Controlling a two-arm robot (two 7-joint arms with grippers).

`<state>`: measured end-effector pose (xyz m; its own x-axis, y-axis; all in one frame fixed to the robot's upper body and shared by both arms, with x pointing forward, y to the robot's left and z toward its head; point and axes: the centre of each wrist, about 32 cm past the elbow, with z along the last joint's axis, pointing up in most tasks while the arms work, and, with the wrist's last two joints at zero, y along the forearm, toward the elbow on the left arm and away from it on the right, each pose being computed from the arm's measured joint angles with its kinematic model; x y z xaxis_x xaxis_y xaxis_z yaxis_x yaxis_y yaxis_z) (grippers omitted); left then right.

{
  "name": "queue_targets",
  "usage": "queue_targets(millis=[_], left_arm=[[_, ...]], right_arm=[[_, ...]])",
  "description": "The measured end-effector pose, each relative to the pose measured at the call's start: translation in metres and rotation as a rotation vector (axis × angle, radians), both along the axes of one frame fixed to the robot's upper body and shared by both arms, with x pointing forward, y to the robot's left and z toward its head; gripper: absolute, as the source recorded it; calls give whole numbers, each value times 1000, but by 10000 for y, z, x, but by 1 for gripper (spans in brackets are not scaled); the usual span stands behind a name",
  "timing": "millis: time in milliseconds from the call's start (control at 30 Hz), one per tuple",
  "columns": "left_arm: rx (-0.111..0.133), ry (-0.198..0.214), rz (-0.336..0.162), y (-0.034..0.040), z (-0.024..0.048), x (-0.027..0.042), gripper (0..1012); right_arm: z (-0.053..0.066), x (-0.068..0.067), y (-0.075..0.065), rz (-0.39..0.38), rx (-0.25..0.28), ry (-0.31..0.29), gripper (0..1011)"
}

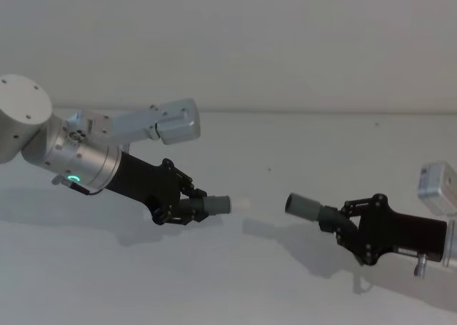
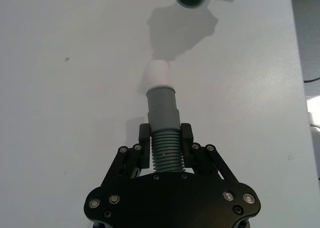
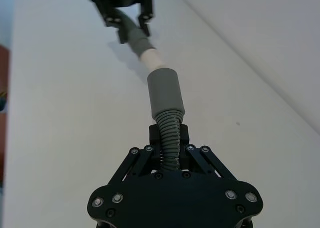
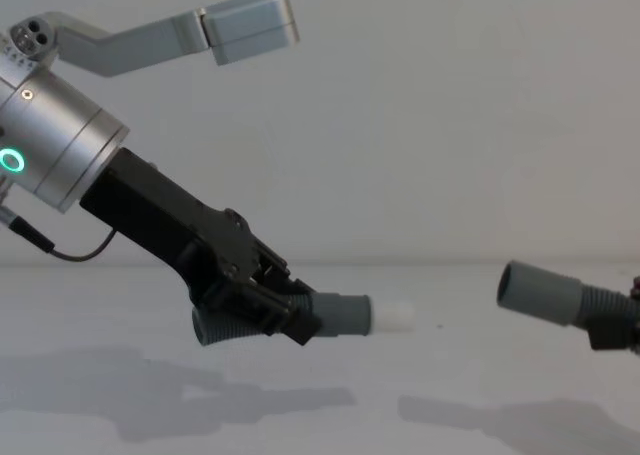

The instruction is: Use both hands to pick up one end of the pipe from the table, align the ends, and insert them.

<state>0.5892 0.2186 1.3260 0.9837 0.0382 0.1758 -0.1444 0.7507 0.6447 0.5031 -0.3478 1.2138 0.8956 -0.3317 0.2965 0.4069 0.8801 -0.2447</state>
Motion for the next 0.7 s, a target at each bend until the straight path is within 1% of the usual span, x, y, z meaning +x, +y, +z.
queue_targets(millis=[33, 133, 333, 533, 700], left_arm=[[-1, 2, -4, 0, 0, 2, 338], [-5, 11, -22, -4, 2, 14, 338], [-12, 24, -45, -22, -3, 28, 338], [-18, 38, -70, -51, -11, 40, 338], [-20, 51, -90, -80, -25, 42, 338]], right_arm=[[0, 0, 0, 0, 0, 0, 164], [-6, 0, -27, 63, -12, -20, 164], [-16, -8, -43, 135, -28, -57, 164], [-22, -27, -26, 158, -41, -79, 164], [-30, -50, 11, 154, -49, -97, 164]])
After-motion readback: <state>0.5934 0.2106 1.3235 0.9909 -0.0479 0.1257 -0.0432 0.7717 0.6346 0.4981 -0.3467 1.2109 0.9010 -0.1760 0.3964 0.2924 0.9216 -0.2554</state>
